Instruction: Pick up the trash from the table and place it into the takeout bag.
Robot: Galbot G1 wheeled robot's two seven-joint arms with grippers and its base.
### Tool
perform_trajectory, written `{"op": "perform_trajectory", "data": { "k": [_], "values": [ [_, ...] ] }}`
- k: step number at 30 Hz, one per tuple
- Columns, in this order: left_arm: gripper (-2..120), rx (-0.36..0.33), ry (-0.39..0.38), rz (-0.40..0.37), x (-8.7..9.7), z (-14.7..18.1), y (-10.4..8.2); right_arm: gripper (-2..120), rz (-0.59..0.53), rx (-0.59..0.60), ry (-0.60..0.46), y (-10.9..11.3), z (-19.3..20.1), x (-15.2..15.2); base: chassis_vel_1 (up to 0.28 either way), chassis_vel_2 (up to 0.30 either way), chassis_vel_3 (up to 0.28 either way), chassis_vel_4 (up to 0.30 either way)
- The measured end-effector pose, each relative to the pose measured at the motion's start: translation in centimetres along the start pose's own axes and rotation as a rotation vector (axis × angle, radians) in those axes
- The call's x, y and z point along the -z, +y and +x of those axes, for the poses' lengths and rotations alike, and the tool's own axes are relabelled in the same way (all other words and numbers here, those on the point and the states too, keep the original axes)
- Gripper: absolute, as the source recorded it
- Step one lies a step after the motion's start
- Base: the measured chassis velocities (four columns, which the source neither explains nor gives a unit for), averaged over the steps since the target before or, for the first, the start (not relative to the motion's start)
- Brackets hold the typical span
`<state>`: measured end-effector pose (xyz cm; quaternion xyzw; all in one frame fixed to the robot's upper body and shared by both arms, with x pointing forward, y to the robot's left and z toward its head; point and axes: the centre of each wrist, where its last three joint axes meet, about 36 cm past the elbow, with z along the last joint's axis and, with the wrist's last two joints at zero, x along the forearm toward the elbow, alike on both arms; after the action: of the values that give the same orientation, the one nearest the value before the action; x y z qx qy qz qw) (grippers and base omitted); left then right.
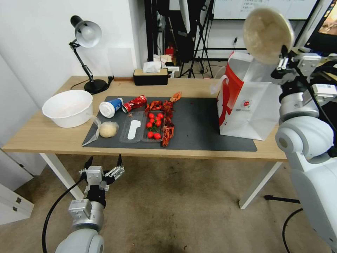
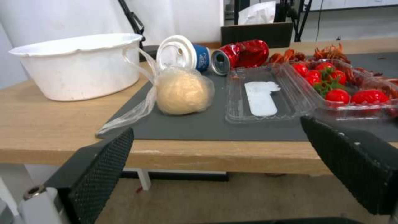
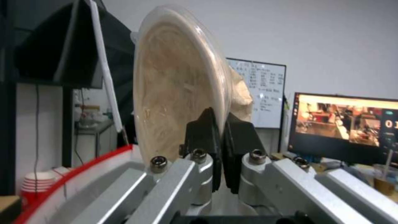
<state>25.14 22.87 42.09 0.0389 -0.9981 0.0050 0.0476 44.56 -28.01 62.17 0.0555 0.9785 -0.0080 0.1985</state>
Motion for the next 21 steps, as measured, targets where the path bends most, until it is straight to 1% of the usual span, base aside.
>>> {"op": "perform_trajectory", "data": {
  "k": [1,3,4,5,6,7,8,10,11,12,13,14,15,19,20,21],
  "values": [
    [100,0.0,0.0,0.0,0.0,0.0,0.0,0,0.006,-0.006,0.001,-0.1,0.0,0.0,0.0,0.0,0.0,0.0],
    [100,-0.001,0.0,0.0,0.0,0.0,0.0,0,0.057,-0.041,0.01,-1.1,0.1,-0.1,0.0,0.0,0.0,0.0],
    [100,-0.001,0.0,0.0,0.0,0.0,0.0,0,0.057,-0.041,0.01,-1.1,0.1,-0.1,0.0,0.0,0.0,0.0],
    [100,-0.001,-0.001,0.0,0.0,0.0,-0.1,0,0.089,-0.066,0.022,-1.7,0.1,-0.5,0.0,0.0,0.0,0.0],
    [100,-0.001,-0.001,0.0,0.0,0.0,-0.1,2,0.107,-0.081,0.036,-2.0,0.2,-0.9,0.0,0.0,0.0,0.0],
    [100,-0.001,-0.001,0.0,0.0,0.0,-0.1,7,0.122,-0.094,0.054,-2.1,0.3,-1.2,0.0,0.0,0.0,0.0],
    [100,-0.001,-0.001,0.0,0.0,0.0,-0.1,7,0.122,-0.094,0.054,-2.1,0.3,-1.2,0.0,0.0,0.0,0.0],
    [100,-0.002,-0.004,-0.001,-0.1,0.0,0.0,17,0.147,-0.121,0.096,-2.3,0.3,-2.1,0.0,0.0,0.0,0.0],
    [100,-0.002,-0.005,-0.002,-0.1,0.0,0.0,20,0.156,-0.134,0.11,-2.5,0.2,-2.4,0.0,0.0,0.0,0.0],
    [100,-0.002,-0.005,-0.002,-0.1,0.0,0.0,20,0.156,-0.134,0.11,-2.5,0.2,-2.4,0.0,0.0,0.0,0.0],
    [100,-0.002,-0.004,-0.005,-0.1,0.1,0.0,26,0.16,-0.145,0.125,-2.5,0.1,-2.8,0.0,0.0,0.0,0.0],
    [100,-0.001,-0.006,-0.008,-0.1,0.1,0.1,31,0.16,-0.148,0.131,-2.5,0.1,-2.9,0.0,0.0,0.0,0.0],
    [100,-0.001,-0.006,-0.008,-0.1,0.1,0.1,31,0.16,-0.148,0.131,-2.5,0.1,-2.9,0.0,0.0,0.0,0.0],
    [100,-0.002,-0.006,-0.012,-0.2,0.1,0.1,49,0.159,-0.157,0.141,-2.5,0.1,-3.0,0.0,0.0,0.0,0.0],
    [100,-0.002,-0.006,-0.012,-0.2,0.1,0.1,49,0.159,-0.157,0.141,-2.5,0.1,-3.0,0.0,0.0,0.0,0.0],
    [100,-0.002,-0.005,-0.011,-0.2,0.1,0.1,56,0.157,-0.161,0.141,-2.6,-0.1,-3.0,0.0,0.0,0.0,0.0]
  ]
}}
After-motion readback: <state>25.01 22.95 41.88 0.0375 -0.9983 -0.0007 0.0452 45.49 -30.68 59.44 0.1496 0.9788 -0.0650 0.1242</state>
